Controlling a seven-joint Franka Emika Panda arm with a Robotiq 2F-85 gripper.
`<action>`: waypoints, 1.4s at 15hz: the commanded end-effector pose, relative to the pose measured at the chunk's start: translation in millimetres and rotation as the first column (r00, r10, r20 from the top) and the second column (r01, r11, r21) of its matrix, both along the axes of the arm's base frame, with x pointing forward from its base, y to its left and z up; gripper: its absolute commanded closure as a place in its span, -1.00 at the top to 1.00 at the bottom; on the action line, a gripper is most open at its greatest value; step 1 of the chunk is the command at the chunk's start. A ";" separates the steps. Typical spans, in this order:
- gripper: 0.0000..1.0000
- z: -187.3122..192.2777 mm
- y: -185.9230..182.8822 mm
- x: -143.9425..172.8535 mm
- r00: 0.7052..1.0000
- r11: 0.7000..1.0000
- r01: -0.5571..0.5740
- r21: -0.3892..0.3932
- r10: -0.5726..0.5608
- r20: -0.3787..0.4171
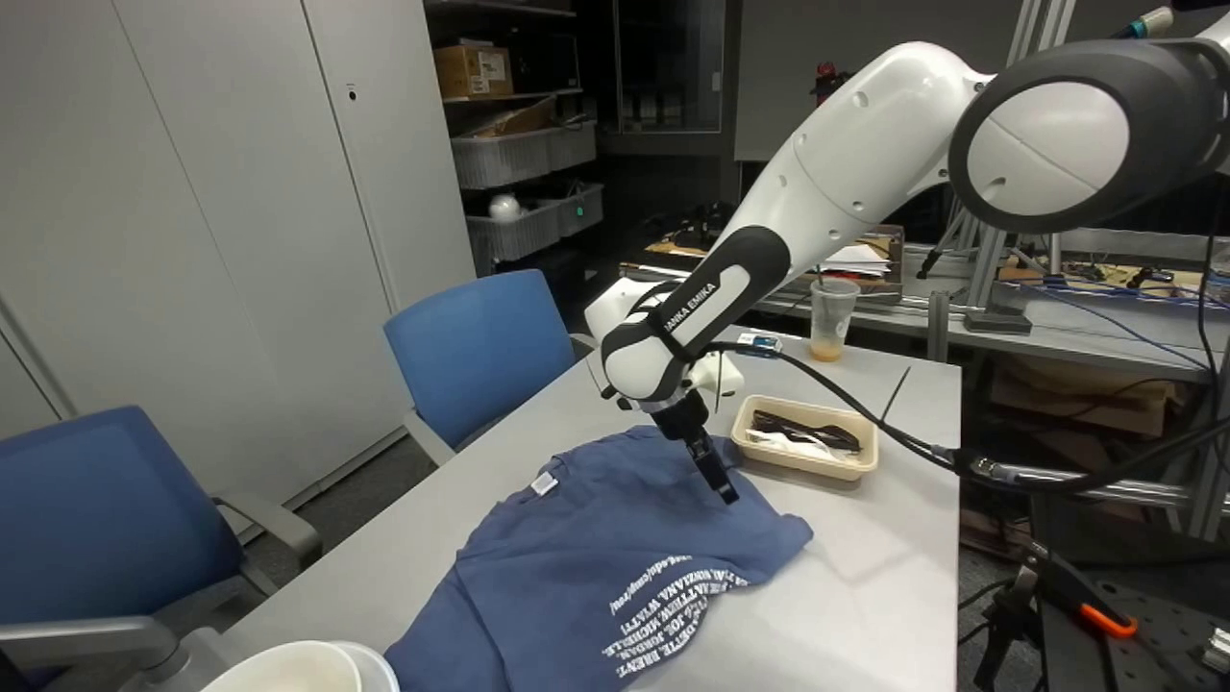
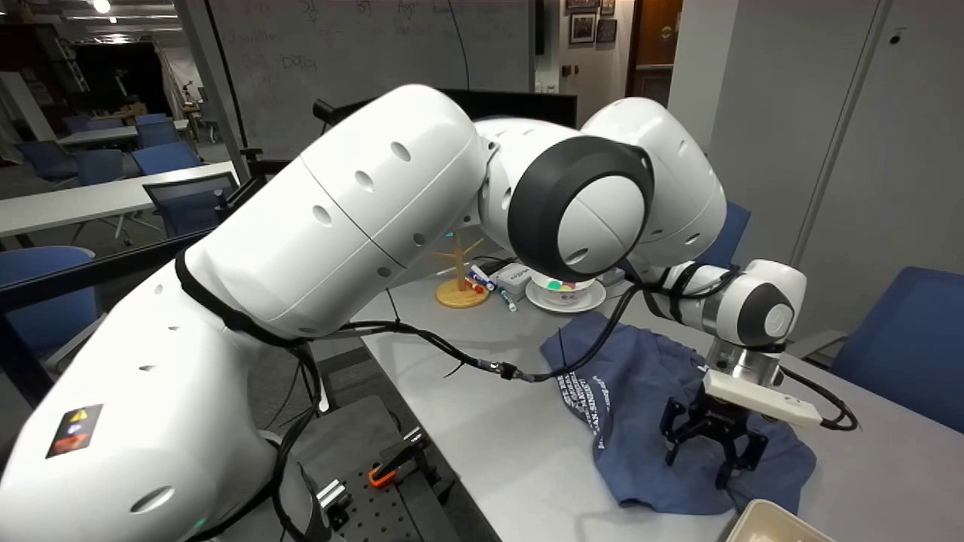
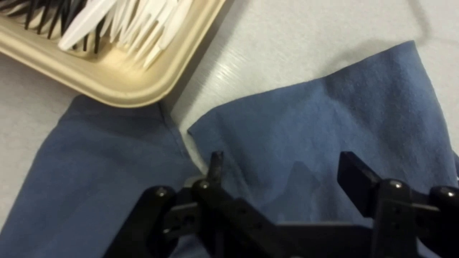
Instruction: Fold the blue shirt
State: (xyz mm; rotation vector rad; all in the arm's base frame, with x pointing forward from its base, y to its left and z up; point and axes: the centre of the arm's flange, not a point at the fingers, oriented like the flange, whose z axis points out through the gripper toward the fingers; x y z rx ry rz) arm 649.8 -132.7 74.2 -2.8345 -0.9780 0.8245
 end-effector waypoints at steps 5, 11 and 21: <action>0.67 4.4 -24.7 -6.4 0.998 0.999 0.028 -0.023 -0.029 -0.059; 0.63 4.0 -26.7 -11.4 0.995 0.999 0.040 -0.021 -0.042 -0.096; 0.56 4.0 -32.9 -7.6 0.989 0.978 0.151 -0.146 -0.150 0.022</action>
